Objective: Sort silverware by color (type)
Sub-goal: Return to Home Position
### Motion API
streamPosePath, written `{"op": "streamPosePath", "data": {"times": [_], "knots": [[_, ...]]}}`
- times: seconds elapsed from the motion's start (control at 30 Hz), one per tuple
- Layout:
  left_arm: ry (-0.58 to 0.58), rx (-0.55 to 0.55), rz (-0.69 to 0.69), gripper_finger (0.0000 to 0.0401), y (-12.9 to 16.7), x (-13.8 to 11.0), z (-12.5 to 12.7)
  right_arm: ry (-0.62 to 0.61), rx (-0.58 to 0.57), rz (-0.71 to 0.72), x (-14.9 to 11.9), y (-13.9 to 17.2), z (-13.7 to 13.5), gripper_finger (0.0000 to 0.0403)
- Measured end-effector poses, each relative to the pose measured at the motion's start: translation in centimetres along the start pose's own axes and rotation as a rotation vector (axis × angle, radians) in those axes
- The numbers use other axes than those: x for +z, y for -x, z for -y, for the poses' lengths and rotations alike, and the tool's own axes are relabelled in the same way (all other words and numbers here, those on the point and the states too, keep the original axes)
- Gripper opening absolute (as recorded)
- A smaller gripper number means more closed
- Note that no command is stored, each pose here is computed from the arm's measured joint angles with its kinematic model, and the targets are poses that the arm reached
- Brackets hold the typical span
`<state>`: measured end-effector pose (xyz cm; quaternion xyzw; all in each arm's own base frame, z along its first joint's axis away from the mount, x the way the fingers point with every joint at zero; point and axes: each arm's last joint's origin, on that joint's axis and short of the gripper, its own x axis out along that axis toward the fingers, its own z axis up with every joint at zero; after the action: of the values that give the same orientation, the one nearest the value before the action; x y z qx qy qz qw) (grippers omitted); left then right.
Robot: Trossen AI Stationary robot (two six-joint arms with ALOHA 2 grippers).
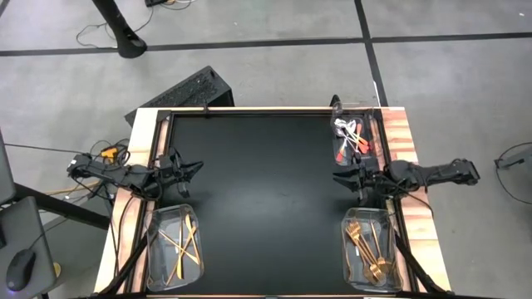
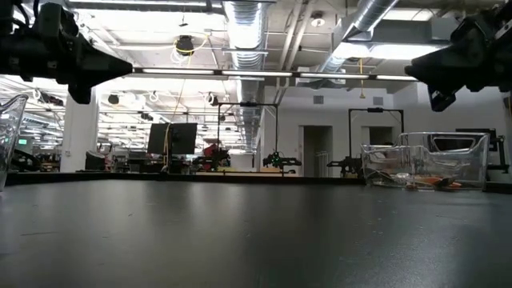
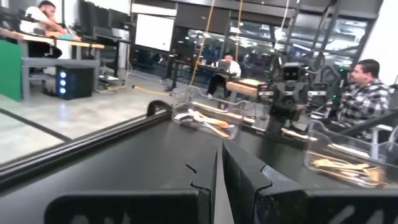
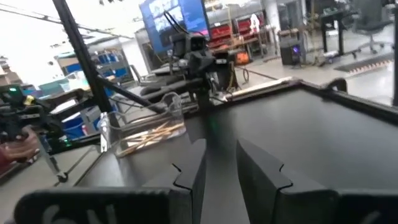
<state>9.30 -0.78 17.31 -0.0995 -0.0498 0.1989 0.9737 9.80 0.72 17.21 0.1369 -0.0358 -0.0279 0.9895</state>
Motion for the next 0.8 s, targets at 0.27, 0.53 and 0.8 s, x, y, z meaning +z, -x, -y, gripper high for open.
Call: {"op": "streamPosePath", "data": {"times": [0.27, 0.53, 0.8], "knots": [[-0.03, -0.07, 0.065, 0.0015, 0.1, 0.8, 0.2, 0.028, 0.056, 0.046, 0.7, 0.4, -0.8, 0.0111], [-0.07, -0.264, 0.069, 0.0015, -0.1, 0.9, 0.5, 0.069, 0.108, 0.047, 1.4, 0.6, -1.4, 0.0111], [-0.111, -0.251, 0.019, 0.0015, -0.4, 0.4, 0.0, 0.076, 0.038, 0.034, 0.2, 0.3, -0.7, 0.0111]]}}
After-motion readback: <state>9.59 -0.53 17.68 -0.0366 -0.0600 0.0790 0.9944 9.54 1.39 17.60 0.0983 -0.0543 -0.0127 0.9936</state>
